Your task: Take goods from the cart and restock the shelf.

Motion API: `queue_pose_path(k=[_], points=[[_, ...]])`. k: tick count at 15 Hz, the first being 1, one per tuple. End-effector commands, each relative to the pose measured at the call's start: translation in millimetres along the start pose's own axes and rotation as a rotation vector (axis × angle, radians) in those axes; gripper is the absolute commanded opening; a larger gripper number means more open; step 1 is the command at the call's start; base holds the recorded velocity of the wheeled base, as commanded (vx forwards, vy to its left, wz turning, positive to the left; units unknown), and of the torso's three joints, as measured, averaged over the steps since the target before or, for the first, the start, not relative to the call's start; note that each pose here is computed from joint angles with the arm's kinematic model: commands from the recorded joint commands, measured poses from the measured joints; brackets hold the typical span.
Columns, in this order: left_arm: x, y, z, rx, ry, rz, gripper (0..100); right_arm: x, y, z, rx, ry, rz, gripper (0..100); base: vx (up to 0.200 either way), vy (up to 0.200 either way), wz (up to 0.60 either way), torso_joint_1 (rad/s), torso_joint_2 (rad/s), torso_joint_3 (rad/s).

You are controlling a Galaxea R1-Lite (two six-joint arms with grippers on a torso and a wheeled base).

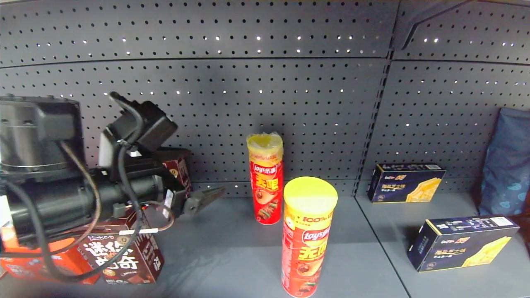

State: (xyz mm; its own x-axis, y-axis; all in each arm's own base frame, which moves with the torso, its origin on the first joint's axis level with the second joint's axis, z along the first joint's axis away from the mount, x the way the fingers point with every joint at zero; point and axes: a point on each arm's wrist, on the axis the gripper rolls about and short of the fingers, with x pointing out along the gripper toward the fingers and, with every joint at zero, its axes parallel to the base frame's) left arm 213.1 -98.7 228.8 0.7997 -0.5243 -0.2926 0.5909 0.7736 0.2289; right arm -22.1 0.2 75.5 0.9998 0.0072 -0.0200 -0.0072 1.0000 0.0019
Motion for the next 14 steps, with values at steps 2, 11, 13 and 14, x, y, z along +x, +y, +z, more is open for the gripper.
queue_pose_path(k=[2, 11, 13, 14], points=[[-89.3, -12.2, -3.3, -0.01, -0.04, 0.127, 100, 0.1, 0.0, 0.0, 0.0, 0.001, 0.0, 100, 0.0, 0.0, 0.0, 0.0, 0.0, 0.0], [-45.4, 5.2, 11.6, 0.064, 0.088, 0.4, 100, 0.1, 0.0, 0.0, 0.0, 0.001, 0.0, 100, 0.0, 0.0, 0.0, 0.0, 0.0, 0.0], [-7.2, 13.1, 18.0, 0.136, 0.093, 0.401, 100, 0.1, 0.0, 0.0, 0.0, 0.001, 0.0, 100, 0.0, 0.0, 0.0, 0.0, 0.0, 0.0], [23.0, 16.6, 13.5, 0.176, 0.108, 0.396, 100, 0.1, 0.0, 0.0, 0.0, 0.001, 0.0, 100, 0.0, 0.0, 0.0, 0.0, 0.0, 0.0]])
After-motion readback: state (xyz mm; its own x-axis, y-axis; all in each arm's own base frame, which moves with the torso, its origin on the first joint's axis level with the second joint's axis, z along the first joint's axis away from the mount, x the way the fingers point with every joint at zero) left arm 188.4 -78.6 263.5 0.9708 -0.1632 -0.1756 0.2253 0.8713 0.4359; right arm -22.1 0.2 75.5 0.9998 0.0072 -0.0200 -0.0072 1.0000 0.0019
